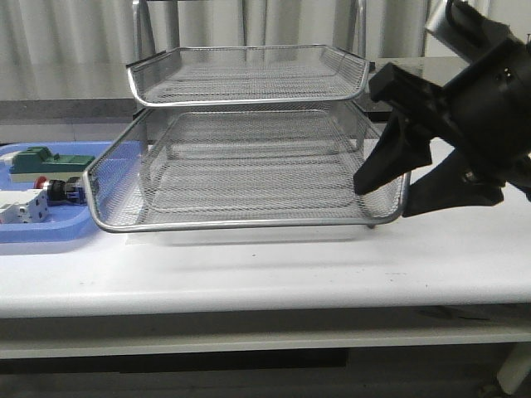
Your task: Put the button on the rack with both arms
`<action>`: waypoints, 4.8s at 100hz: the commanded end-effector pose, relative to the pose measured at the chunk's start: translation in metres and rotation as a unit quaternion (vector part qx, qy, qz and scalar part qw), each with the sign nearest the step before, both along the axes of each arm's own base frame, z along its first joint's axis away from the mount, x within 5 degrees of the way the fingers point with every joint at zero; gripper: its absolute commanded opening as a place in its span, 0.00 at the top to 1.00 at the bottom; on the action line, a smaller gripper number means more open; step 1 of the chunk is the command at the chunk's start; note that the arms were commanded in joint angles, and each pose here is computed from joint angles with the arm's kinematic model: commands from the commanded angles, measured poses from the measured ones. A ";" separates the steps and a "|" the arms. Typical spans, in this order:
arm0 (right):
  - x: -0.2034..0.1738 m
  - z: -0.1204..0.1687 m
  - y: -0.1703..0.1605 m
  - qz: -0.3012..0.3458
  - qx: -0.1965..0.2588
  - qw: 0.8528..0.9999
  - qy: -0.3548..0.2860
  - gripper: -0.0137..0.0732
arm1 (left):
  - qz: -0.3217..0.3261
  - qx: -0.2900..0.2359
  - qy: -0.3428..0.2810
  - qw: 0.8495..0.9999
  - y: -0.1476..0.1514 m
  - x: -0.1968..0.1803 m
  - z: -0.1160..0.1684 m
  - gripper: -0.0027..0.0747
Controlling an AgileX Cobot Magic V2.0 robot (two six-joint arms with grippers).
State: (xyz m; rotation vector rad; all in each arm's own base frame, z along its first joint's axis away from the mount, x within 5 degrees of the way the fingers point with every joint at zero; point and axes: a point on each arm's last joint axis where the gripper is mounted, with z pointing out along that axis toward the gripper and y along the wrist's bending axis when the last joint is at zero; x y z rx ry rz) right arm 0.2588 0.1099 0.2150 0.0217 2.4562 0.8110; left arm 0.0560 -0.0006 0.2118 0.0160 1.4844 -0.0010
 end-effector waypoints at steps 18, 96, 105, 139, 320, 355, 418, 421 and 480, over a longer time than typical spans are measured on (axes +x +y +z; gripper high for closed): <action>-0.016 0.042 -0.005 0.040 -0.022 0.995 -0.091 0.36 | -0.002 -0.003 -0.041 0.999 0.000 -0.002 -0.002 0.99; -0.086 0.087 -0.062 -0.021 -0.236 0.967 -0.092 0.36 | -0.002 -0.003 -0.041 0.999 0.000 -0.002 -0.002 0.99; -0.100 0.096 -0.071 -0.044 -0.254 0.961 -0.101 0.36 | -0.002 -0.003 -0.041 0.999 0.000 -0.002 -0.002 0.99; -0.153 0.122 -0.090 -0.090 -0.236 0.955 -0.156 0.36 | -0.002 -0.003 -0.041 0.999 0.000 -0.002 -0.002 0.99; -0.175 0.132 -0.107 -0.131 -0.268 0.933 -0.200 0.92 | -0.004 -0.042 -0.048 0.998 0.000 -0.003 0.007 0.99; -0.175 0.132 -0.107 -0.131 -0.268 0.933 -0.200 0.92 | -0.009 -0.074 0.038 0.996 -0.001 0.018 0.065 0.99; -0.175 0.132 -0.107 -0.131 -0.268 0.933 -0.200 0.92 | -0.019 0.003 0.367 0.930 -0.006 0.201 0.132 0.99; -0.175 0.132 -0.107 -0.131 -0.268 0.933 -0.200 0.92 | -0.020 0.005 0.384 0.923 -0.006 0.210 0.129 0.99; -0.175 0.132 -0.107 -0.131 -0.268 0.934 -0.199 0.92 | -0.047 0.059 0.444 0.893 -0.007 0.256 0.129 0.99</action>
